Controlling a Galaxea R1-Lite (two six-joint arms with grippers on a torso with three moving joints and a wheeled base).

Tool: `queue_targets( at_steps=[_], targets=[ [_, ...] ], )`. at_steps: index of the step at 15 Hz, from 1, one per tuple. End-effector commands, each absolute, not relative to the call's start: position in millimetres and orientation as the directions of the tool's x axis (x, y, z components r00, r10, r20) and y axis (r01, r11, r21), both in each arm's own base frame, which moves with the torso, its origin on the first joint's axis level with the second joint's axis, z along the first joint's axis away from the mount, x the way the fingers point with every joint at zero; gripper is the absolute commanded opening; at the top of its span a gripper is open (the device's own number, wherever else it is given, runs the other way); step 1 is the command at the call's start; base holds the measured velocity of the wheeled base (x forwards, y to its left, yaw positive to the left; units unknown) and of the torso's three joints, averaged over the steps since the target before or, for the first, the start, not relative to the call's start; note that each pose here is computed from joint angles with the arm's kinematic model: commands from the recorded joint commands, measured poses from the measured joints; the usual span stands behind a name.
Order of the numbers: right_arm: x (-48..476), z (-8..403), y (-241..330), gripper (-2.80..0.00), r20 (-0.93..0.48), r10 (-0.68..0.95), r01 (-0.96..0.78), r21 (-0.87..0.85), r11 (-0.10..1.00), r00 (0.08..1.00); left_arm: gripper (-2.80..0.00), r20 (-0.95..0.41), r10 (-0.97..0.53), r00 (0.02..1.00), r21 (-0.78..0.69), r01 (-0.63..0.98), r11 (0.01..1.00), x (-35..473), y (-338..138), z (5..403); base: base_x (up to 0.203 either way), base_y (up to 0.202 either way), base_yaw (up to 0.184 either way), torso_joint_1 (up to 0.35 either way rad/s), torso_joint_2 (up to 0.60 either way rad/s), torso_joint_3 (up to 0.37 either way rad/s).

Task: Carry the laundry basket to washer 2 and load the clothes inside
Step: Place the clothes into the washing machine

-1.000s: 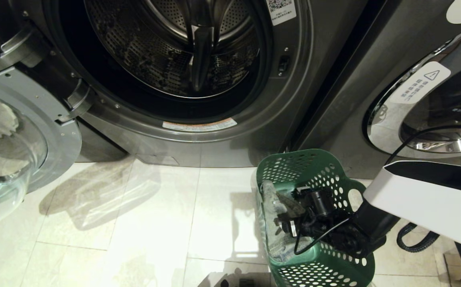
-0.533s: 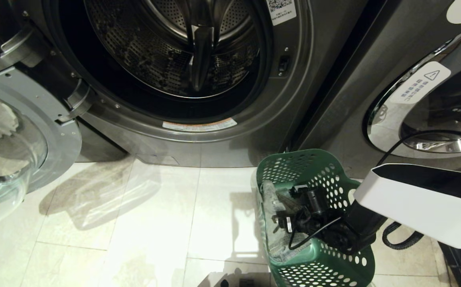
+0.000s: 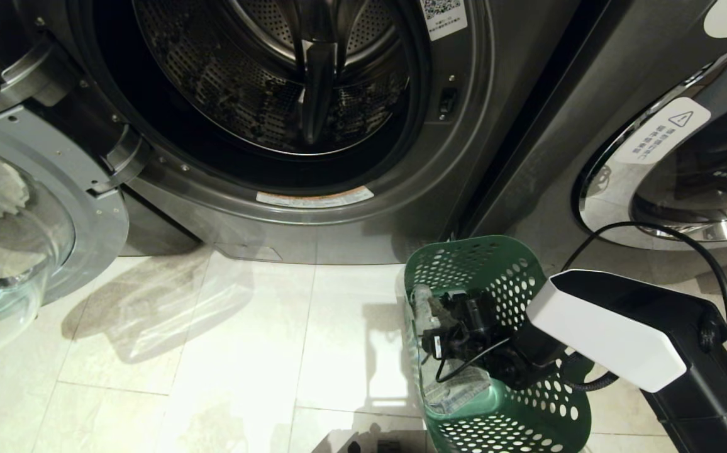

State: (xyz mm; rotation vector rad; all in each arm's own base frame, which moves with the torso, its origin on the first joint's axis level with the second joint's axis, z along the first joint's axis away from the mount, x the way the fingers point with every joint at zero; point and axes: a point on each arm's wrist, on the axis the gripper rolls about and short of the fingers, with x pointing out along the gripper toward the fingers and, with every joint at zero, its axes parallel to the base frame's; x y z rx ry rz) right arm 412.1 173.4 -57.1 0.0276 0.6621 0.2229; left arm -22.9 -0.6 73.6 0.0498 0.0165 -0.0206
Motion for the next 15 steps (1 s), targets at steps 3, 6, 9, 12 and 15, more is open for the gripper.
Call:
queue_targets(
  at_steps=[3,6,9,12,15],
  targets=[
    [416,-62,174,0.0,-0.679,0.138,-0.144,0.048,0.988,0.721,-2.8,-0.018,-0.02,1.0,0.05,0.021,0.999,-23,-1,73,0.0,0.0,0.0,0.0,0.0,0.0],
    [427,-58,178,0.0,-0.672,0.101,-0.129,0.008,0.992,0.733,-2.8,-0.017,-0.02,1.0,0.05,0.021,0.999,-23,-1,73,0.0,0.0,0.0,0.0,0.0,0.0],
    [428,-60,178,0.0,-0.679,0.097,-0.177,-0.049,0.983,0.727,-2.8,-0.018,-0.02,1.0,0.05,0.021,0.999,-23,-1,73,0.0,0.0,0.0,0.0,0.0,0.0],
    [429,-57,178,0.0,-0.672,0.098,-0.183,-0.056,0.982,0.734,-2.8,-0.018,-0.02,1.0,0.05,0.021,0.999,-23,-1,73,0.0,0.0,0.0,0.0,0.0,0.0],
    [433,-46,174,0.0,-0.654,0.107,-0.177,-0.041,0.983,0.749,-2.8,-0.018,-0.02,1.0,0.05,0.021,0.999,-23,-1,73,0.0,0.0,0.0,0.0,0.0,0.0]
  ],
)
